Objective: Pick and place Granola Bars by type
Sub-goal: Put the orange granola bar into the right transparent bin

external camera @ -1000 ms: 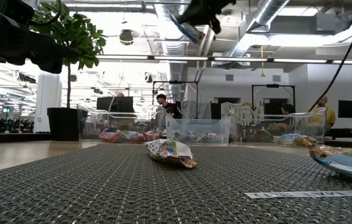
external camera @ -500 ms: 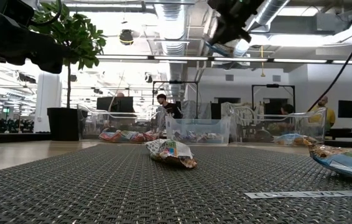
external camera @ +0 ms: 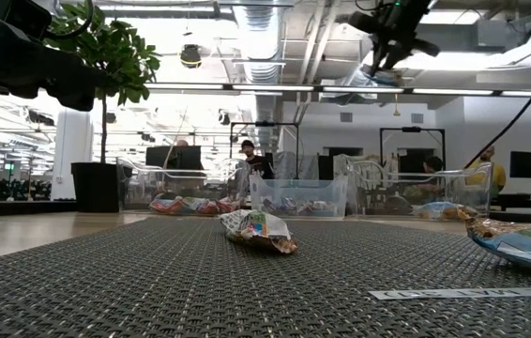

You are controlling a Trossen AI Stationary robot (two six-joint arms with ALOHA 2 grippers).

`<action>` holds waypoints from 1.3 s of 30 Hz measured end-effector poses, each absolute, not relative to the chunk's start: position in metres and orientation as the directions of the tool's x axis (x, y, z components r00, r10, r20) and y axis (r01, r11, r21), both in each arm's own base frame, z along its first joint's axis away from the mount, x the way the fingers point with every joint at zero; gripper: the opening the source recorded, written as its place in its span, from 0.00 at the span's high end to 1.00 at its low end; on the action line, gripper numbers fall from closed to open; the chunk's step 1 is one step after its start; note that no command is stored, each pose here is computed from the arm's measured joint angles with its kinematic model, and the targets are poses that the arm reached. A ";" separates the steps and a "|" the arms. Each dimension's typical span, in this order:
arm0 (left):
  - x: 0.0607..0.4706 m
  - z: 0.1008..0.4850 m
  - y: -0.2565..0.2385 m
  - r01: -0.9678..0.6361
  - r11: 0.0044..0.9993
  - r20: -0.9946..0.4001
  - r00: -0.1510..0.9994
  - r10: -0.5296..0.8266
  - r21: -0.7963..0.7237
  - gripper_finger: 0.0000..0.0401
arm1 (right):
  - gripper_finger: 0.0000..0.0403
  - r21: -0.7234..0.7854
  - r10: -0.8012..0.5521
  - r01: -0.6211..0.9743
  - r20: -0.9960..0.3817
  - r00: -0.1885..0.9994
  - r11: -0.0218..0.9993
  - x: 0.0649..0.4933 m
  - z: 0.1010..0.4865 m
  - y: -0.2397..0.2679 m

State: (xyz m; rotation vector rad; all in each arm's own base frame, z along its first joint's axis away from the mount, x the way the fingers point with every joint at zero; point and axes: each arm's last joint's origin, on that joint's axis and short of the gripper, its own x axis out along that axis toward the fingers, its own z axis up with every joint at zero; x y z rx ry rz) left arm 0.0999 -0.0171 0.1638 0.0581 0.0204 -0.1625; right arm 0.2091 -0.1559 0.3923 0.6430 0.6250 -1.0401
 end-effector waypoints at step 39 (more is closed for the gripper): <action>0.100 0.164 -0.017 0.162 0.985 -0.026 0.987 -0.161 0.056 0.54 | 0.87 0.083 -0.379 0.997 -0.922 0.078 0.002 0.179 0.235 -0.168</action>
